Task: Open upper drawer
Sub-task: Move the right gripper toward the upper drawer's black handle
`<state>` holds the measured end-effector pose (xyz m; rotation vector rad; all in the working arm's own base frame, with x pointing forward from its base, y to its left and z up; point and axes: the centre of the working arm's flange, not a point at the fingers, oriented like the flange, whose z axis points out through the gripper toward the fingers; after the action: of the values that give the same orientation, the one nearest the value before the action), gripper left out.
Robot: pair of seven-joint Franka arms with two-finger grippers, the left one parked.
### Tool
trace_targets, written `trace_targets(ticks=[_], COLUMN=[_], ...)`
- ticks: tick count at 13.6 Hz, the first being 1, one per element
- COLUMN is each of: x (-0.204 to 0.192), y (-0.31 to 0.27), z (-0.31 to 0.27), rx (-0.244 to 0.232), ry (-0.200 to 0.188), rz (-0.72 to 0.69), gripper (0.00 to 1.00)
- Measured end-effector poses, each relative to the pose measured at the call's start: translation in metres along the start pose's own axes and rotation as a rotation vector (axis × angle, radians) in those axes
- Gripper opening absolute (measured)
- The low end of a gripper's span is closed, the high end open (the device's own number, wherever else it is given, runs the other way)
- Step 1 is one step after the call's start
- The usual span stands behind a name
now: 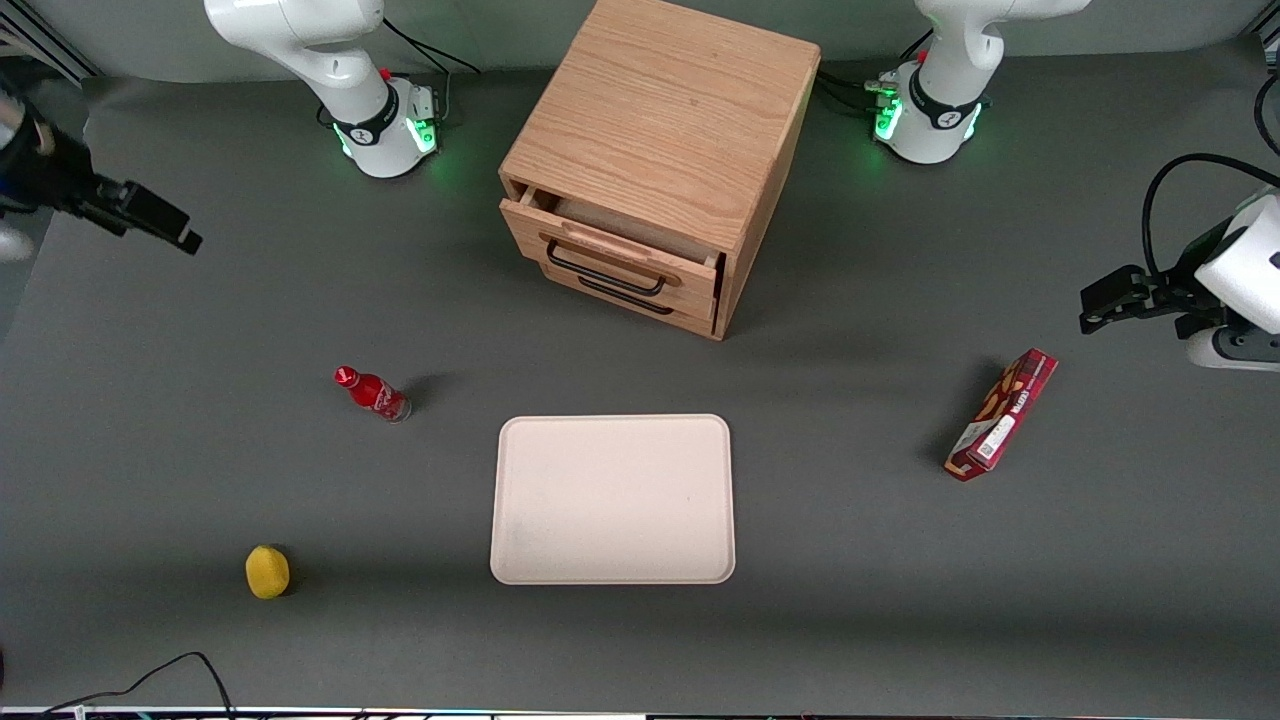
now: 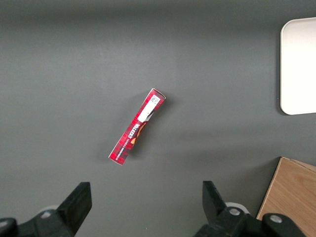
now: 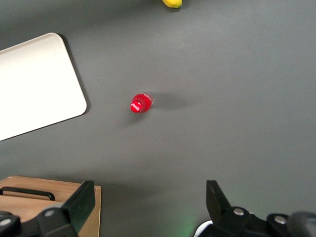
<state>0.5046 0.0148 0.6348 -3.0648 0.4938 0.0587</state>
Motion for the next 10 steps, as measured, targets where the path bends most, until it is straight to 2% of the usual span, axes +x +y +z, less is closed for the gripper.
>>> trace_targets(ticks=[6, 7, 10], x=[-0.001, -0.006, -0.038], y=[-0.013, -0.02, -0.064], z=[-0.018, -0.02, -0.023], rx=[0.006, 0.003, -0.02], ry=[0.027, 0.02, -0.038], rz=[-0.052, -0.126, -0.469], gripper=[1.0, 1.0, 1.0])
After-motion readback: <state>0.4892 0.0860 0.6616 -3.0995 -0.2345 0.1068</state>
